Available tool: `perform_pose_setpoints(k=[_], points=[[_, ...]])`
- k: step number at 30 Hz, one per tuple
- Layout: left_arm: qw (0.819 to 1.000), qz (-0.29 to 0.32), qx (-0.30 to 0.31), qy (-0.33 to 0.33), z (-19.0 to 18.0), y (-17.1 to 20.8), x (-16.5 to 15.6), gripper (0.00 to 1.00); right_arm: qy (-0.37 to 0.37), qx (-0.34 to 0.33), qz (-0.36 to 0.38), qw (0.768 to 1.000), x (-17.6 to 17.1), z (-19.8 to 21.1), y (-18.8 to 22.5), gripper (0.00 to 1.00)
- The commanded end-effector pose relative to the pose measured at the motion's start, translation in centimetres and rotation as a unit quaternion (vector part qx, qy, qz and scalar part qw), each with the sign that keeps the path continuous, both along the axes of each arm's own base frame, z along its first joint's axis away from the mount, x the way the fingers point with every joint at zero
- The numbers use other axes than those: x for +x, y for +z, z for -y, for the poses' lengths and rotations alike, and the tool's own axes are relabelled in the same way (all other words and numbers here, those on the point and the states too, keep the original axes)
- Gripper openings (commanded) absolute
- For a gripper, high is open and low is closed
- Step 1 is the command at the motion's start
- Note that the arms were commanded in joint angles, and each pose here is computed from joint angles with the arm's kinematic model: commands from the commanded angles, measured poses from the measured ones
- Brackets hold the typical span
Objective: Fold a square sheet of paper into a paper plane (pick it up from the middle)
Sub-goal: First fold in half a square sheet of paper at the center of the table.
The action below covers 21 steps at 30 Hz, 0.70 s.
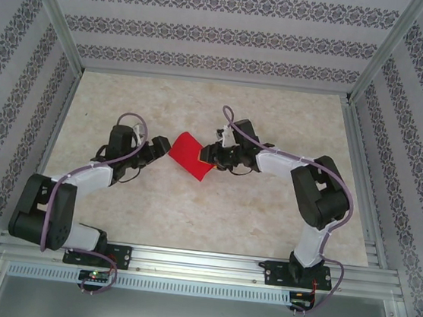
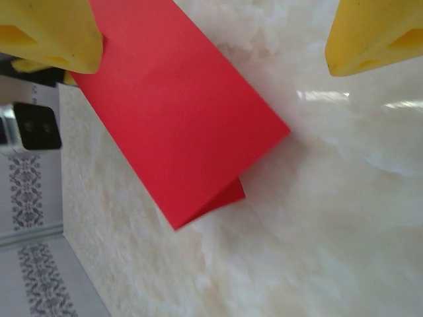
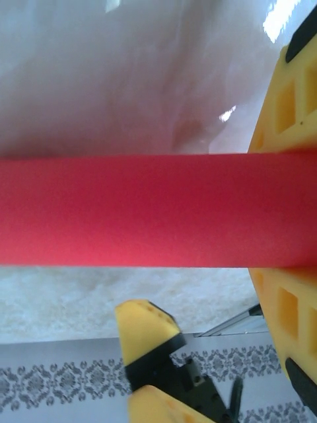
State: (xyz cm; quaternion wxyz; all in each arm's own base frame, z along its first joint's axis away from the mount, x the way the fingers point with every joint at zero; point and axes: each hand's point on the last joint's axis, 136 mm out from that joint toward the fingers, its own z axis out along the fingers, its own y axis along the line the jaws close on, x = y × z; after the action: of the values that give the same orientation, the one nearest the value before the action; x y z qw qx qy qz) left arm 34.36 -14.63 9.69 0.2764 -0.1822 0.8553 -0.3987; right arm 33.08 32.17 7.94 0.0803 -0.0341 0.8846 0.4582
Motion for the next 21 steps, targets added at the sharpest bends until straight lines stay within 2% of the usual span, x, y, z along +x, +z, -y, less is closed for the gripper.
perform_pose_setpoints(k=[1, 10, 16, 21], points=[[0.999, 0.002, -0.052, -0.016, 2.6, 0.3, 0.0, 0.86, -0.031, 0.025, -0.012, 0.999, 1.1, 0.3, 0.0, 0.35], [0.997, -0.015, -0.064, -0.029, 6.6, -0.6, 0.1, 0.80, -0.081, 0.074, -0.038, 0.993, 2.1, 0.8, 0.7, 0.34], [0.994, -0.017, -0.106, -0.017, 7.6, -0.6, 0.9, 0.75, -0.097, 0.118, -0.059, 0.986, 2.3, 0.4, 1.6, 0.35], [0.991, -0.003, -0.130, -0.014, 8.4, 0.2, 1.6, 0.62, -0.101, 0.131, -0.068, 0.984, 2.2, 0.3, 2.0, 0.35]])
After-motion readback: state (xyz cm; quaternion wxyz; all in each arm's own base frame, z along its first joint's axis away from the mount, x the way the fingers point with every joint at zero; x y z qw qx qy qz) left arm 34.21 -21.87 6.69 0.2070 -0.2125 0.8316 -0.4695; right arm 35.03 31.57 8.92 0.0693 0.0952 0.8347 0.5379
